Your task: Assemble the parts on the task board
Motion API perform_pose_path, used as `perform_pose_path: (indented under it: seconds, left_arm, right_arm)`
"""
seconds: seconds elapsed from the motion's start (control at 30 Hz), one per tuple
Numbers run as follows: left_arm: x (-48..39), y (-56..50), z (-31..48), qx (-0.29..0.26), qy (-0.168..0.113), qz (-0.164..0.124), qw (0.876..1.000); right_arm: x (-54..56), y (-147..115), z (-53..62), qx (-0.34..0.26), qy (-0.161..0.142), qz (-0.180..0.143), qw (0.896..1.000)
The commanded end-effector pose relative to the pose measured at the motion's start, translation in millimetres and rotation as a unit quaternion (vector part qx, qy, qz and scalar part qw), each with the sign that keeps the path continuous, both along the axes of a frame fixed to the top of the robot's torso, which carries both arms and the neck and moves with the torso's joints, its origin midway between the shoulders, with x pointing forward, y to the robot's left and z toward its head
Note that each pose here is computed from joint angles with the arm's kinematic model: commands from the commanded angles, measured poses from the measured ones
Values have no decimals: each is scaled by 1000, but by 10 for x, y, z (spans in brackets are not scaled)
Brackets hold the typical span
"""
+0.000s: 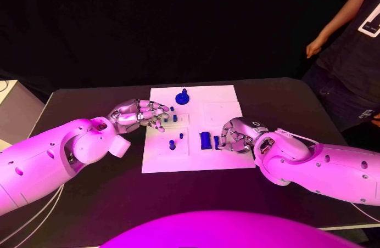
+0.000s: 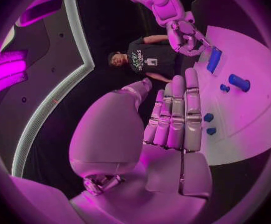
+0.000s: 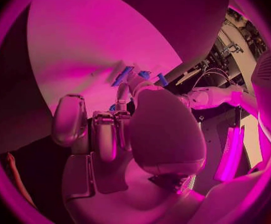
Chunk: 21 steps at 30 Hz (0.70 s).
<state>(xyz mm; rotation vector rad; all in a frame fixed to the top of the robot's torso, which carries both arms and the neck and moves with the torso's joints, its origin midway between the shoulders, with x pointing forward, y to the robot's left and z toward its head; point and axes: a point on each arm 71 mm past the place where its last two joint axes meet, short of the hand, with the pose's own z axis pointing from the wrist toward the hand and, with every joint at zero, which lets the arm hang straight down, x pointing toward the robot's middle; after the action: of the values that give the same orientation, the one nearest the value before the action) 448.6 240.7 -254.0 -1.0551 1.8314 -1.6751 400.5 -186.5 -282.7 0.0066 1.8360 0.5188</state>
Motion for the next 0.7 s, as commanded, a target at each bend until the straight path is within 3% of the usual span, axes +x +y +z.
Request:
perform_pose_path:
  seconds: [0.03, 0.7]
  left_arm:
    - [-8, -19, 9, -6, -3, -7, 1000]
    - [-8, -22, 9, -6, -3, -8, 1000]
  right_arm:
    - [11, -8, -9, -15, -7, 0, 1000]
    - [4, 80, -72, -17, 0, 9, 1000]
